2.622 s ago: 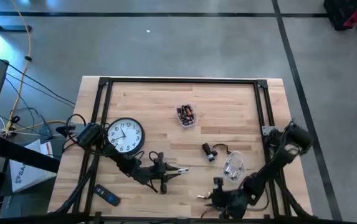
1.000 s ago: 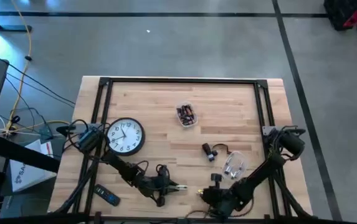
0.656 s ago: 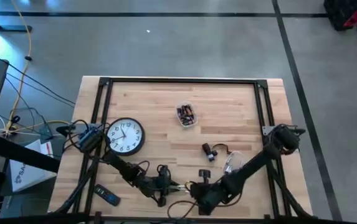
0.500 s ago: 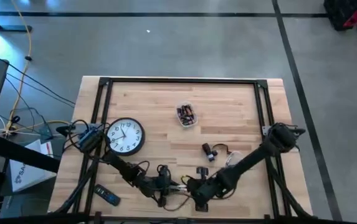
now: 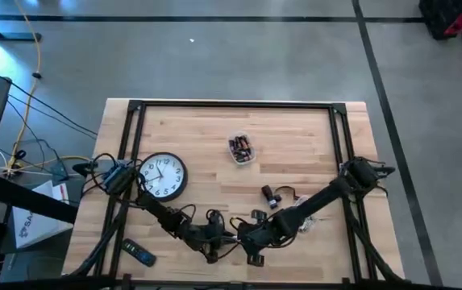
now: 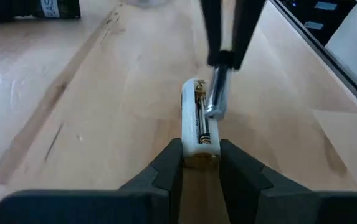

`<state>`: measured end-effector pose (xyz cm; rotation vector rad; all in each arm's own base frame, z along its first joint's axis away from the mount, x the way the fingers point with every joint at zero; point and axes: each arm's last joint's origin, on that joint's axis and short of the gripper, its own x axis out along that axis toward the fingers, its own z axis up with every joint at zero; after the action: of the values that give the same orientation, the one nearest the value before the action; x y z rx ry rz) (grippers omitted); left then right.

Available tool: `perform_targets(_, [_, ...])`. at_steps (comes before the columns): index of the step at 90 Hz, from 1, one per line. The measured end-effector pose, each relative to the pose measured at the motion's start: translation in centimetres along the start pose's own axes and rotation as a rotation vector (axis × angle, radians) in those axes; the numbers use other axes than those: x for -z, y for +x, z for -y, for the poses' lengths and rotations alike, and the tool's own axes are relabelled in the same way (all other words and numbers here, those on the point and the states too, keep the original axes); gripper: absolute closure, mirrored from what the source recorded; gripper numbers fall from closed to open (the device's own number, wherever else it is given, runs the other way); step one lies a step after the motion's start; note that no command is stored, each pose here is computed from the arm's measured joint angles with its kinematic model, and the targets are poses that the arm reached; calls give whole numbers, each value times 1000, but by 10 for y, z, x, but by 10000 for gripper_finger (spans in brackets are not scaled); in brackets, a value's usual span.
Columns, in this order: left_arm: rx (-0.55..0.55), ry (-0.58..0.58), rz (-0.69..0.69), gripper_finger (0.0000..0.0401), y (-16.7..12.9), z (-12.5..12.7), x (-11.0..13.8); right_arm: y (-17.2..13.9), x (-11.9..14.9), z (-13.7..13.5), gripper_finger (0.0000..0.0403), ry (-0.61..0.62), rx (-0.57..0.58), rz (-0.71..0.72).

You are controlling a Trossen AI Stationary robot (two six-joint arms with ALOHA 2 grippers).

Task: Insert battery
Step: Insert the silver battery into the battery holder

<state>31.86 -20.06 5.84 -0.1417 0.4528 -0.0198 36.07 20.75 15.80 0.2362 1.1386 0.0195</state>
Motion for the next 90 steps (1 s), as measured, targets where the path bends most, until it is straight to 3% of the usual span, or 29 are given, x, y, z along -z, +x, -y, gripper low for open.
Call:
perform_targets(57, [3, 36, 3, 337, 1, -1, -1, 1, -5, 6, 402, 16, 1, 5])
perform_targets(90, [3, 26, 7, 337, 1, -1, -1, 1, -7, 5, 349, 14, -15, 12])
